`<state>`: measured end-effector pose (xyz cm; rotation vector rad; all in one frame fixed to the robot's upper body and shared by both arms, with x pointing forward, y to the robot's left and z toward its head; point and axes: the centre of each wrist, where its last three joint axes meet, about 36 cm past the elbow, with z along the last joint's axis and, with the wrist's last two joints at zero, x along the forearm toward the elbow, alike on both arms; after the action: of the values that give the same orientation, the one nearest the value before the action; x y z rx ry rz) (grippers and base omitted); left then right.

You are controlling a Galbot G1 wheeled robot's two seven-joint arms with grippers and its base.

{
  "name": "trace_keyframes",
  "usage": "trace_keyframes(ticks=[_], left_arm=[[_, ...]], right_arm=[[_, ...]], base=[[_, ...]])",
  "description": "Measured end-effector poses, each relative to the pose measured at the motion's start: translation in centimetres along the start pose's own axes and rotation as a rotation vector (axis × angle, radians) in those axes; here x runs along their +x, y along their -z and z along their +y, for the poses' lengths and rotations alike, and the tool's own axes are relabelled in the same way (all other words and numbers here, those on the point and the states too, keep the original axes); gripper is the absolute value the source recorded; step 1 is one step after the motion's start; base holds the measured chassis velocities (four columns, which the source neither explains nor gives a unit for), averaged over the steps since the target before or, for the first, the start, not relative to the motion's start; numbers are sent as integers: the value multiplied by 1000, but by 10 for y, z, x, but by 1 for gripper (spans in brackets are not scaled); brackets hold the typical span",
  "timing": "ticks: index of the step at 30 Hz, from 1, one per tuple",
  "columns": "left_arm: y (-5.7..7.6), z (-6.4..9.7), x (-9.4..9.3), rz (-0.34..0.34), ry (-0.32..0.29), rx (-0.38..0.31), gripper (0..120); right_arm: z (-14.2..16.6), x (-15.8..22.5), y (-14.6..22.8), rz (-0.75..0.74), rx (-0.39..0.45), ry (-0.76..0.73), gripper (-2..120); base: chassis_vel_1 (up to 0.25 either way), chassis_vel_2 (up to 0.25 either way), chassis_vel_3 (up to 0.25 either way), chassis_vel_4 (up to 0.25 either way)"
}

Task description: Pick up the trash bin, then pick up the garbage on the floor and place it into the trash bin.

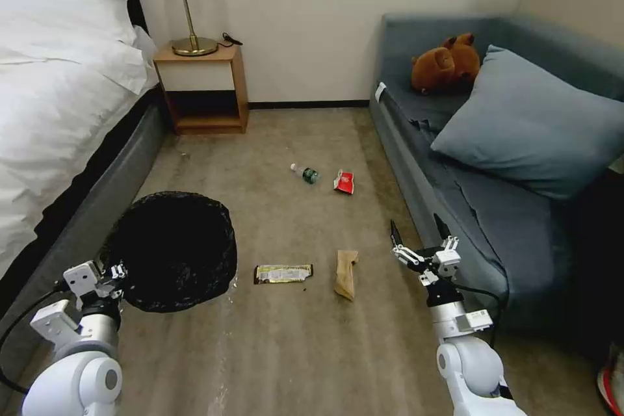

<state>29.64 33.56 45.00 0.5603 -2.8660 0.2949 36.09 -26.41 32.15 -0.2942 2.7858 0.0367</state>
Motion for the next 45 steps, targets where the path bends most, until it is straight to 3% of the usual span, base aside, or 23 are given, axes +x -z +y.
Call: trace_keyframes(ticks=[26,33,39,42,45], left_arm=[[-5,0,-6,9,2,-8,3],[-11,2,-6,15,10,-11,3],[-13,2,-6,15,13,-7,3],[-17,2,-6,20,17,-7,3],[-19,1,-6,23,15,-16,3]], right_arm=[[0,4,-10,18,-11,11,100],[8,3,-12,-49,-9,45,100],[13,-3,-9,-109,12,60,100],[15,-5,-2,-83,80,74,100],[29,-11,2,-19,64,66,100]], base=[[-94,100,94,-94],[-37,43,43,-31],[0,0,0,0],[0,0,0,0],[0,0,0,0]])
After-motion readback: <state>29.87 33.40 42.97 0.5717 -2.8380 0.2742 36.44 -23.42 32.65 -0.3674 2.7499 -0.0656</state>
